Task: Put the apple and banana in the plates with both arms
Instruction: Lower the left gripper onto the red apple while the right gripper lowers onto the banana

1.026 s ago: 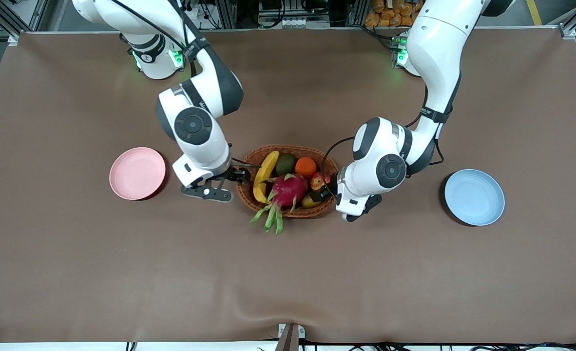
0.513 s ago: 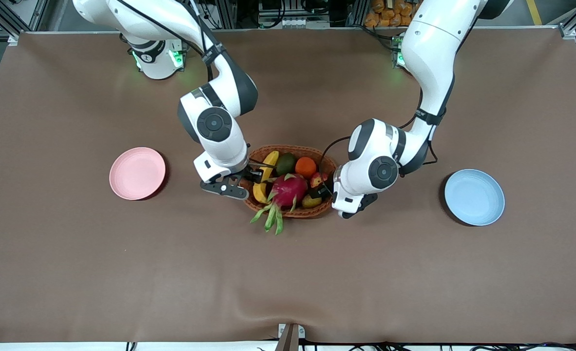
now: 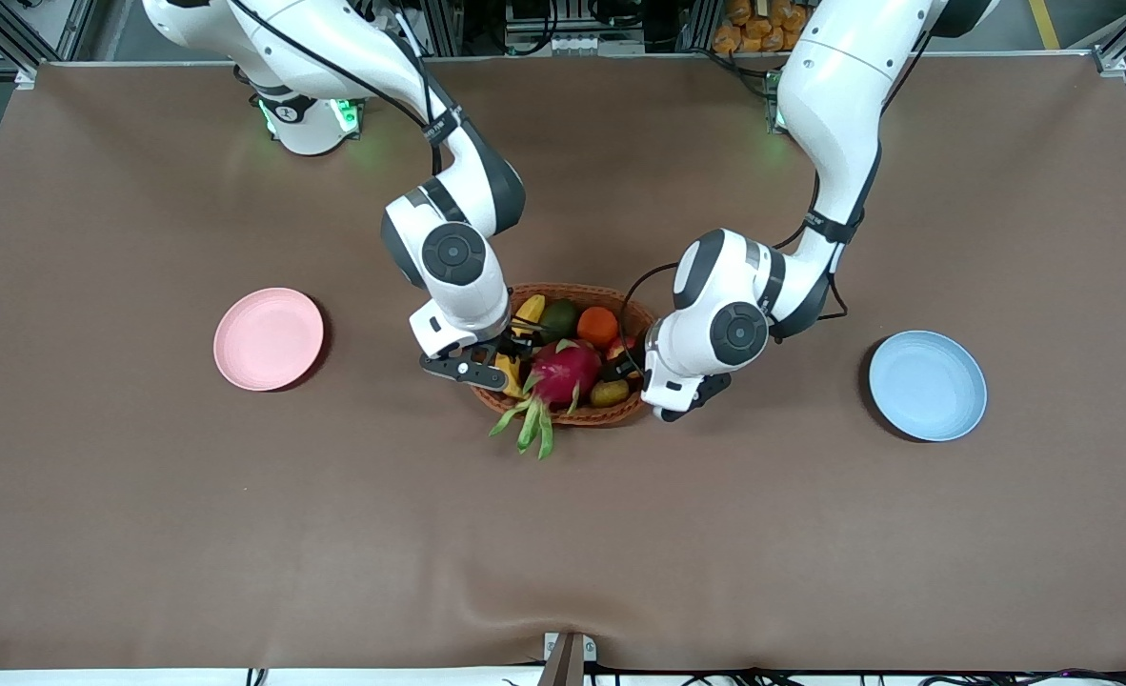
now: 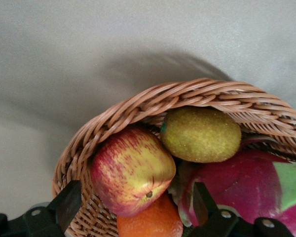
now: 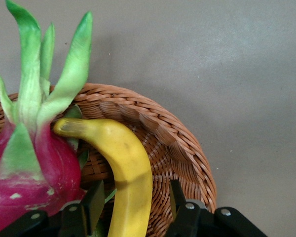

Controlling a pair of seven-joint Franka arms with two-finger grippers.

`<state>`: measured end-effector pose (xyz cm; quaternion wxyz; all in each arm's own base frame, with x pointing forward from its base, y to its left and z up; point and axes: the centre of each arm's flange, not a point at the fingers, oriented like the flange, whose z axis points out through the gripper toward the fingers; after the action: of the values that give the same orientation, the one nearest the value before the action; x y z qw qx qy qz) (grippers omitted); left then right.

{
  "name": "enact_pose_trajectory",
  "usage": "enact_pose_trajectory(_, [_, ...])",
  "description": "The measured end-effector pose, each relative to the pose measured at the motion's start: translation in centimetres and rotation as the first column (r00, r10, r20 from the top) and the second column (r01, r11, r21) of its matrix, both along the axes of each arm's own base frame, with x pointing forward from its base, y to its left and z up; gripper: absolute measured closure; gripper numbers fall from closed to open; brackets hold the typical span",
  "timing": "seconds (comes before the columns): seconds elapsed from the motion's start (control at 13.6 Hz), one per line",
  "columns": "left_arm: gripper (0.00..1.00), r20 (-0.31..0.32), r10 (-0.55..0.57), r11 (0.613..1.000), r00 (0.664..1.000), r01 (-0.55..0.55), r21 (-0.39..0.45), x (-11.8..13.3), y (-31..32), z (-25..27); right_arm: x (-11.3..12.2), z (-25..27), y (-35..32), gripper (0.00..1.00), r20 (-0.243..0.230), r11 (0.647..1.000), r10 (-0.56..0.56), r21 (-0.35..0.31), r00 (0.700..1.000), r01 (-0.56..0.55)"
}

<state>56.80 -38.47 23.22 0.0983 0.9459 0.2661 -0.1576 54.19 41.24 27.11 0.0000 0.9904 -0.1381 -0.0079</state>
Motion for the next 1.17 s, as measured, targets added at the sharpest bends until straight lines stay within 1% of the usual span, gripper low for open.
enact_pose_trajectory(0.51, [0.0, -0.007, -0.009, 1.0, 1.0, 0.009, 0.006, -0.4, -0.5, -0.9, -0.6, -1.2, 0.3, 0.39, -0.016, 1.0, 0.004, -0.014, 1.0, -0.004])
enact_pose_trajectory(0.81, [0.02, -0.006, -0.013, 1.0, 1.0, 0.013, 0.007, -0.6, -0.8, -1.1, -1.1, -2.5, 1.2, 0.39, 0.0, 1.0, -0.009, -0.007, 1.0, 0.009])
enact_pose_trajectory(0.88, [0.07, -0.005, -0.013, 1.0, 1.0, 0.013, 0.007, -0.6, -0.8, -1.1, -1.2, -2.9, 1.4, 0.39, 0.001, 1.0, -0.01, -0.007, 1.0, 0.01])
enact_pose_trajectory(0.95, [0.07, -0.005, -0.012, 1.0, 1.0, 0.012, 0.007, -0.6, -0.8, -1.1, -1.3, -3.1, 1.5, 0.39, 0.0, 1.0, -0.011, -0.008, 1.0, 0.011])
enact_pose_trajectory(1.1, [0.16, -0.006, -0.013, 1.0, 1.0, 0.013, 0.008, -0.6, -0.7, -1.2, -1.4, -3.5, 1.7, 0.39, 0.002, 1.0, -0.01, -0.008, 1.0, 0.01])
enact_pose_trajectory(1.17, [0.18, -0.007, -0.013, 1.0, 1.0, 0.013, 0.009, -0.6, -0.7, -1.3, -1.4, -3.6, 1.7, 0.39, 0.003, 1.0, -0.011, -0.008, 1.0, 0.011])
